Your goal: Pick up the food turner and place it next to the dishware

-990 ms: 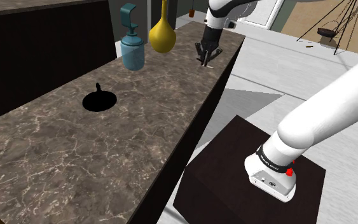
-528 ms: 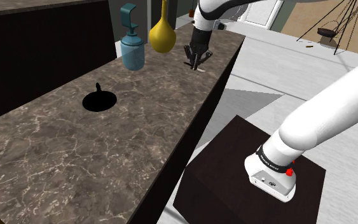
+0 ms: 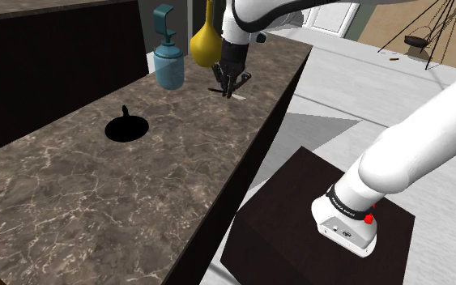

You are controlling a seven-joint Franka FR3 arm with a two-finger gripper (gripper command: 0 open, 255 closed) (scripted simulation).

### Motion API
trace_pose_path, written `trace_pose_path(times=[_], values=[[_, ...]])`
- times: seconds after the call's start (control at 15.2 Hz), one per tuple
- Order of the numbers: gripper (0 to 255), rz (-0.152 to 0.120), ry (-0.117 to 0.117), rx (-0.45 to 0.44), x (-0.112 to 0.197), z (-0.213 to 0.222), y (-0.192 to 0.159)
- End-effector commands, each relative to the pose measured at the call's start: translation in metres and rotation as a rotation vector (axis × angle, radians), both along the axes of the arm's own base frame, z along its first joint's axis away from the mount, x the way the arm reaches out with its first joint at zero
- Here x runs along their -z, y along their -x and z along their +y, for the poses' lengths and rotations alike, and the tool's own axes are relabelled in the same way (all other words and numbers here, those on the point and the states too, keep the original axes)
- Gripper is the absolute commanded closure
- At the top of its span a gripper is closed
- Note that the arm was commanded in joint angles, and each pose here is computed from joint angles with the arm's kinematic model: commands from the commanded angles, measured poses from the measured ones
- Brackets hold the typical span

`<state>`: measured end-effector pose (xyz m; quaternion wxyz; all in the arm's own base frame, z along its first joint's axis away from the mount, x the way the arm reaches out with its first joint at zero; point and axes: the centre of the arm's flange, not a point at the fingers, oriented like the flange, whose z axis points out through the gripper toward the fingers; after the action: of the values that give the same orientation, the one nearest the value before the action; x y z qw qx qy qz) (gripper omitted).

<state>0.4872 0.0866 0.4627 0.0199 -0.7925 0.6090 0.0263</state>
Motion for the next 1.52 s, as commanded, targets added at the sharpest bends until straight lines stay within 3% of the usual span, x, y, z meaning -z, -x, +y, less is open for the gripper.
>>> trace_pose_path(times=[0.0,0.2,1.45], values=[[255,0.0,0.0,0.002,0.002,0.027,0.001],[255,0.0,0.0,0.002,0.002,0.077,-0.001],[255,0.0,0.0,0.002,0.102,0.077,-0.001]])
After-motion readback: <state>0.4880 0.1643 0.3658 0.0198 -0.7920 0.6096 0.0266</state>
